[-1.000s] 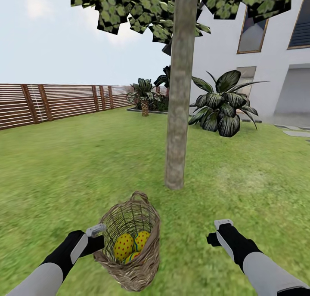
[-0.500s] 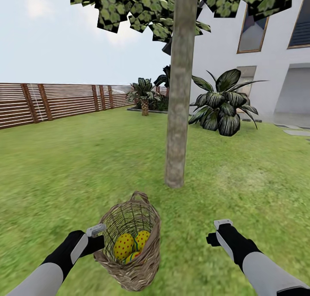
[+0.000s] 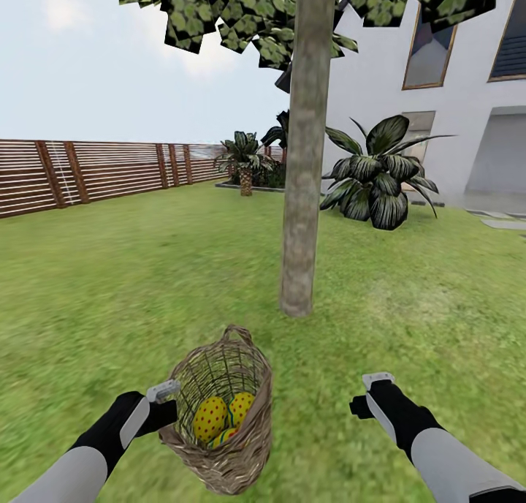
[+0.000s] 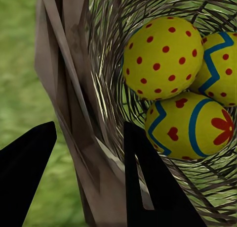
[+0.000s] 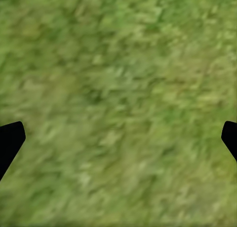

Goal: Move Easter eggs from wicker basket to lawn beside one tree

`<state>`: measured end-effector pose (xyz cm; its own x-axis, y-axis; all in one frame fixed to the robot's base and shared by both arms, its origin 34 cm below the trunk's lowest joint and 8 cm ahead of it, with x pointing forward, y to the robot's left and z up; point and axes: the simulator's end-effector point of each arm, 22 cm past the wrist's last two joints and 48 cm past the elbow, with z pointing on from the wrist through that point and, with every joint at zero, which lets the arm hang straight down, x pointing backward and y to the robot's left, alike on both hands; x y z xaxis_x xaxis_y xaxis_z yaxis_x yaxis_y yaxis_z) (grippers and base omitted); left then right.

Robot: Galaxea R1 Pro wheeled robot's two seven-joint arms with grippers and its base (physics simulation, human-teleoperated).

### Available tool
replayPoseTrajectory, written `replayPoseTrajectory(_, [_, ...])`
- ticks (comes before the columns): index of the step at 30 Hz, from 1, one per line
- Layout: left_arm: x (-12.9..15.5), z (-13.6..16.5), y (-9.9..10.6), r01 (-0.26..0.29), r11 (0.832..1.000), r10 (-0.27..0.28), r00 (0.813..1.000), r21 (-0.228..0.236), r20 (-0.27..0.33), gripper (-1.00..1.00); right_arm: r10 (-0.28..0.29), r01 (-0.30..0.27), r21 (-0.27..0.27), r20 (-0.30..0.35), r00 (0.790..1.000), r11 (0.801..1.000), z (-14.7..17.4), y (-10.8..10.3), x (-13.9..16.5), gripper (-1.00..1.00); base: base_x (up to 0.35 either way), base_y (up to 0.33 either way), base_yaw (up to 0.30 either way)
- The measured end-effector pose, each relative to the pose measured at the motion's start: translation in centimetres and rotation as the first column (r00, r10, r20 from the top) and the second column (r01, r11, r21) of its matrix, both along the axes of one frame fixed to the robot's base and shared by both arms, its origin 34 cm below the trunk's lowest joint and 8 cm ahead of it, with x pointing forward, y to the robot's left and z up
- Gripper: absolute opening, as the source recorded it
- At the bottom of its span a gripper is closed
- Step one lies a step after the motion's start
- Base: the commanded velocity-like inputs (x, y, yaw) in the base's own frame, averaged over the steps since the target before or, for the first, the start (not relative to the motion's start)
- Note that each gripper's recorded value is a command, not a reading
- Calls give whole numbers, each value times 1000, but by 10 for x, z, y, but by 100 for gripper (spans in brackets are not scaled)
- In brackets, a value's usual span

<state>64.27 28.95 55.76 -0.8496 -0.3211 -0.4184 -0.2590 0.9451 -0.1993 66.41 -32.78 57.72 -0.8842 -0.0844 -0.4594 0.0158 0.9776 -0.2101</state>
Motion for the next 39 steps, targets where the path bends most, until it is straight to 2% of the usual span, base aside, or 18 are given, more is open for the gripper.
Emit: replayPoseTrajectory(39, [-13,-80,0,0,1000,0,1000,0,0,-100,2,-2,0,1,1000,1000,-79,1,-13,100,0,0,0])
